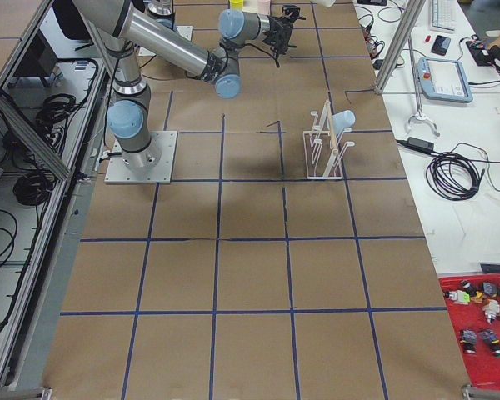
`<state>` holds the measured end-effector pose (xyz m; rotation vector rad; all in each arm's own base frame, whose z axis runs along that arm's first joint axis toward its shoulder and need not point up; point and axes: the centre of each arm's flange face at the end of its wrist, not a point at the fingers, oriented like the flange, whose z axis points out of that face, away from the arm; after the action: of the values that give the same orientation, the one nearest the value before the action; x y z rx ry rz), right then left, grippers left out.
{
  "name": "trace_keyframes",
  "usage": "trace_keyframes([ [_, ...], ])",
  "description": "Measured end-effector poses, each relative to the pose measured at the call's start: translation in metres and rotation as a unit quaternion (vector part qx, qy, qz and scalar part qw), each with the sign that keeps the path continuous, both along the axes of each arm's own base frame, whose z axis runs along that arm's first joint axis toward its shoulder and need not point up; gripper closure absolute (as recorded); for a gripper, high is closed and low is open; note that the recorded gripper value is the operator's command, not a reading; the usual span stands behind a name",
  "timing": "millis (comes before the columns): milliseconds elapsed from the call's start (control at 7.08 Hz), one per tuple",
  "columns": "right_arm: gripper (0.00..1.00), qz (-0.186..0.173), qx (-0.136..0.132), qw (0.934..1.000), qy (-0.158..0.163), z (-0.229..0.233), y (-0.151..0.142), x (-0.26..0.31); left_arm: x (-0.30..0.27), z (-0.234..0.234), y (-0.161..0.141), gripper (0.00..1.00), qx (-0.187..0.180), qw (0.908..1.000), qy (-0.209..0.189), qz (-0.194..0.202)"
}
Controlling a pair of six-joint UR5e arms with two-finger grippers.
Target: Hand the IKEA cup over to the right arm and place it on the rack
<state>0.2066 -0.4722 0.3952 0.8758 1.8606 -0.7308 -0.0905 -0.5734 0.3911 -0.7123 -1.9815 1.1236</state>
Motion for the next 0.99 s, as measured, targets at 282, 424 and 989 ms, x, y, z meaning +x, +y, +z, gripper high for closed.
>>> trace_keyframes([
  [282,0.0,-0.004,0.009,0.9999,-0.006,-0.005,0.001,-0.001,-0.027,-0.022,0.032,0.99,-0.023,0.9993,0.011,-0.028],
  [424,0.0,-0.011,0.02,0.9995,-0.021,-0.006,0.002,0.0,-0.041,-0.027,0.039,0.99,-0.023,0.9989,0.011,-0.04],
  [989,0.01,-0.02,0.041,0.9978,-0.047,-0.005,0.013,0.024,-0.077,-0.031,0.053,0.98,-0.02,0.9974,0.004,-0.069],
])
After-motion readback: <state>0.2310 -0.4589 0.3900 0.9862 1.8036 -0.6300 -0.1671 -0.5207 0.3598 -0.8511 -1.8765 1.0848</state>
